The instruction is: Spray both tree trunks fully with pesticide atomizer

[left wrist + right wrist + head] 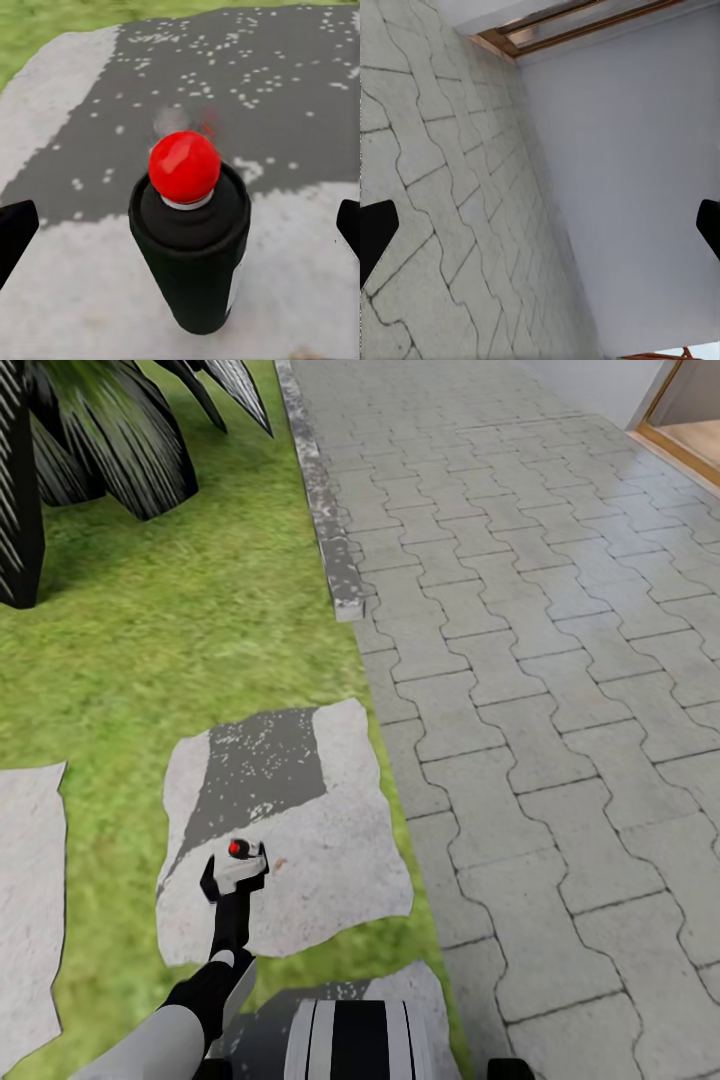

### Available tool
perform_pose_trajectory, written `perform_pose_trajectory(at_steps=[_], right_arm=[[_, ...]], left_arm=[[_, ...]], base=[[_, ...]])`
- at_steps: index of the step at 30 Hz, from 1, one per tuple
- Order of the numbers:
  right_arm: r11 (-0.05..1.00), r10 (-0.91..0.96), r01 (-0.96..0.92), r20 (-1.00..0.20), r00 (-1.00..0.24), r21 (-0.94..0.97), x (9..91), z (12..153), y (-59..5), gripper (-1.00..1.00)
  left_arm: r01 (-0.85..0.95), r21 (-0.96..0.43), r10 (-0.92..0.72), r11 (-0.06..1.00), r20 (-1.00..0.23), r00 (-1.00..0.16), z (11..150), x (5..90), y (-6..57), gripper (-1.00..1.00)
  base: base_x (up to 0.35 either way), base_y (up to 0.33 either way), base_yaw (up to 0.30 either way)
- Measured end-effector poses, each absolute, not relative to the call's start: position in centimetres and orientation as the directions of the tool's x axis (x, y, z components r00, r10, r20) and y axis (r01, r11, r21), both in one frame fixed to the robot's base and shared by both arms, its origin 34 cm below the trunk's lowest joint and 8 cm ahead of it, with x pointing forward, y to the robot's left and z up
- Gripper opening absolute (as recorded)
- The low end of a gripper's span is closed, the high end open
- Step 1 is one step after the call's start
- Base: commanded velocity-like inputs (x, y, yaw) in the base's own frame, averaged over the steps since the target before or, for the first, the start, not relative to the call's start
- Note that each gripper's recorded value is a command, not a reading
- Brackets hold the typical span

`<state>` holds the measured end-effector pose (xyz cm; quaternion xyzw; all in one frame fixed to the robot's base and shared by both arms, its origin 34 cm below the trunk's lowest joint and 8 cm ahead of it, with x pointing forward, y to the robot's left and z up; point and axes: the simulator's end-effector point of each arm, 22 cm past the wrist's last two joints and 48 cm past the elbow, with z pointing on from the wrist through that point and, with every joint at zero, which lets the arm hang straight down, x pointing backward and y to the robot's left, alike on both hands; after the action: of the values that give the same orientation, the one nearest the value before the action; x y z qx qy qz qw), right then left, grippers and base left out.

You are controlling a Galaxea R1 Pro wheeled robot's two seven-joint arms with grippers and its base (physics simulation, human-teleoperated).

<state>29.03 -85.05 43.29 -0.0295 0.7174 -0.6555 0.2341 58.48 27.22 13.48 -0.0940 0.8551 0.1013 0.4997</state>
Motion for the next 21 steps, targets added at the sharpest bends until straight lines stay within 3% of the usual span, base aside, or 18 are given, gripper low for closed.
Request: perform_pose_trajectory(at_steps=[21], right_arm=[[0.137,-0.349,0.25,-0.283,-0.893,-0.959,28.94,42.93,-85.05,1.0]], left_arm=[[-0.261,0.084,-0.06,0.962,-0.865,-0.499,12.55,57.83,27.23,1.0]], base=[[0.022,0.0,0.0]])
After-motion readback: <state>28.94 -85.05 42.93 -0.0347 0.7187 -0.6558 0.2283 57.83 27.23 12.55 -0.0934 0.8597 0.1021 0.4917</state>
